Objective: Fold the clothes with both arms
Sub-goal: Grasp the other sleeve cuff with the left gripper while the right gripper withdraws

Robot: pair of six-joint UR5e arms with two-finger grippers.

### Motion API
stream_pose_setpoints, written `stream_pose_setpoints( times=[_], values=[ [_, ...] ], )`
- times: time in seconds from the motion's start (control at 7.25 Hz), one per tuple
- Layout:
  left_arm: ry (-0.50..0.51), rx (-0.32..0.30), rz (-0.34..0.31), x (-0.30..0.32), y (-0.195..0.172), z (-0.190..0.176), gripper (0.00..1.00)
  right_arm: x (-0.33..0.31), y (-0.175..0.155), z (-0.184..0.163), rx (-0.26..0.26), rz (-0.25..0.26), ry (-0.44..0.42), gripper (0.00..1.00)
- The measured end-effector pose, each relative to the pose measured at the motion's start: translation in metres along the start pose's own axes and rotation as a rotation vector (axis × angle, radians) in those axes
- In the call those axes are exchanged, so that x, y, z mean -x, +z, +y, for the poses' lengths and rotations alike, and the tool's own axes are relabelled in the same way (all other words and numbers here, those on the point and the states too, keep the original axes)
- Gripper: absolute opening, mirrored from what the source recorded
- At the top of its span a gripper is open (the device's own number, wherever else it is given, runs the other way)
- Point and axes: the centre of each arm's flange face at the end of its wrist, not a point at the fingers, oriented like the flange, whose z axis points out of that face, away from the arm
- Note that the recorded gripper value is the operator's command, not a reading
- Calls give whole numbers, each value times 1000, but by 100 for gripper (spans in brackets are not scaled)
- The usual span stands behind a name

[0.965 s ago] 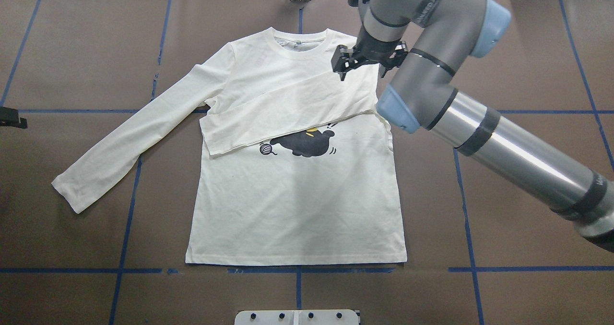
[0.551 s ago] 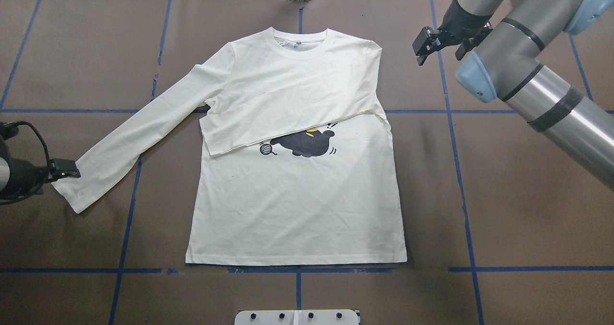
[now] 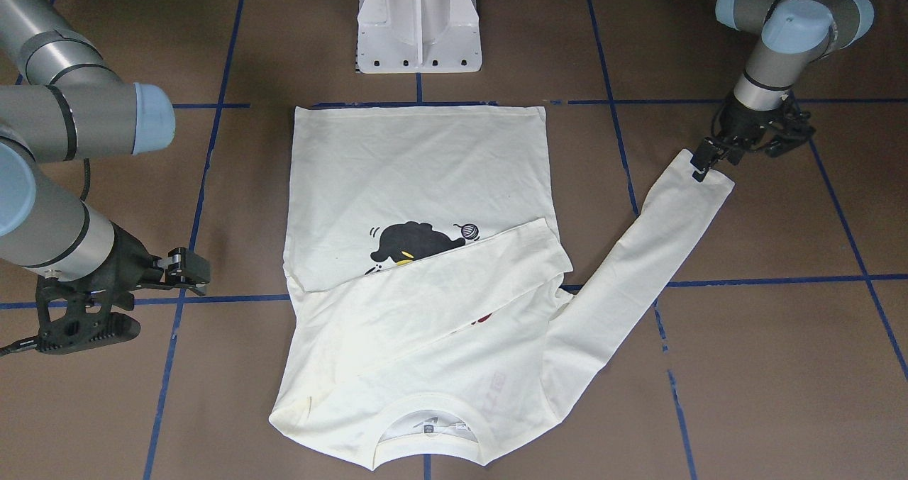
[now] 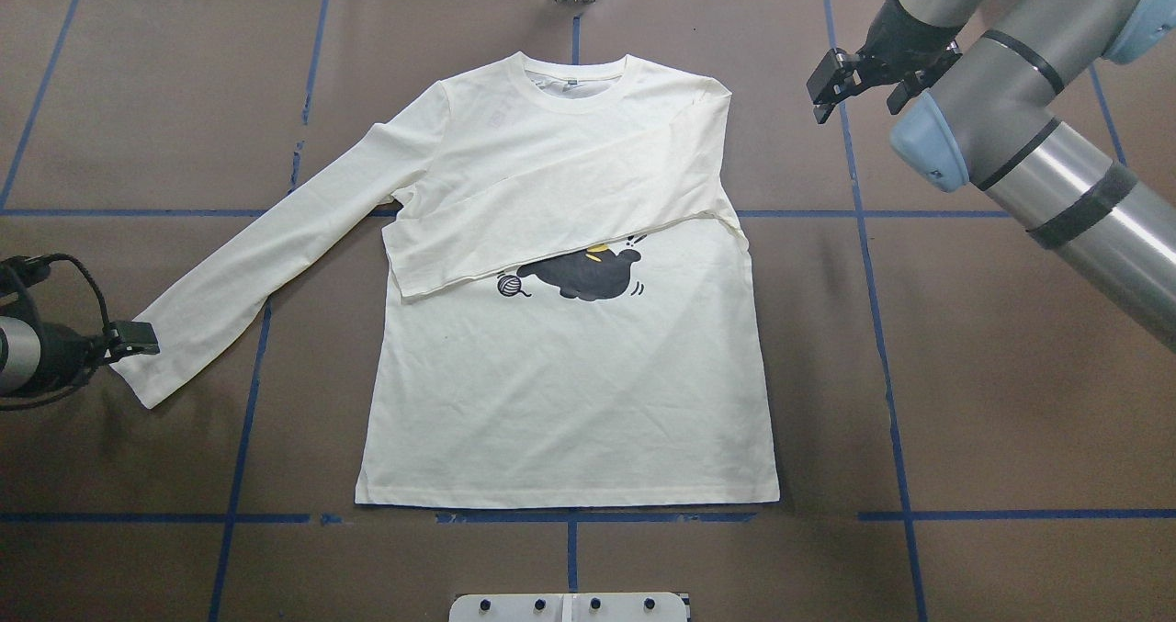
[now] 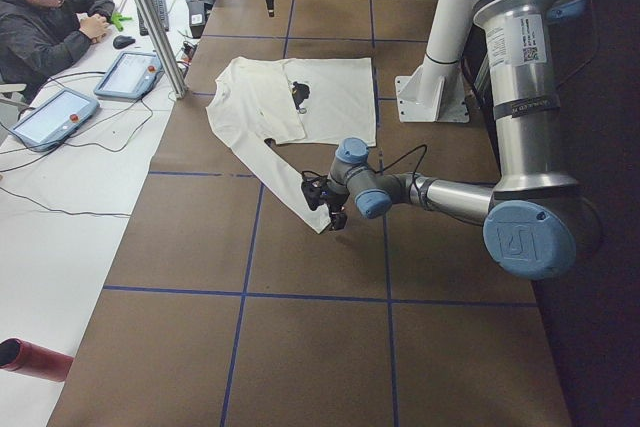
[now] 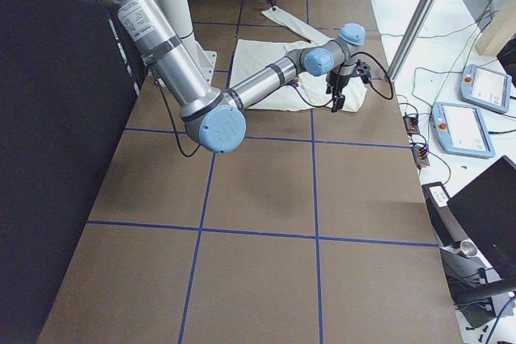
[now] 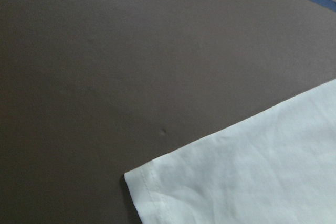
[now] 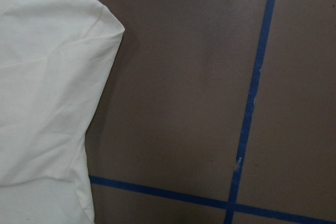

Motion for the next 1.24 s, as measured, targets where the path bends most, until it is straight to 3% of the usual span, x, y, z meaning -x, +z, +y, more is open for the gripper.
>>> stream_pose_setpoints(
  times=[0.14,0.28,0.55,0.69,1.24],
  values=[
    [4,4,-8,2,4,3,82,0,0,0,-1,0,0,100],
    [7,7,-11,2,6,4,65,0,0,0,-1,-1,-1,100],
    [11,11,-13,2,7,7,20,0,-1,0,-1,-3,-1,100],
    [11,10,-13,2,7,7,2,1,-2,0,-1,-5,-1,100],
    [16,14,7,-8,-1,9,0,-1,-6,1,-5,-9,0,100]
  ],
)
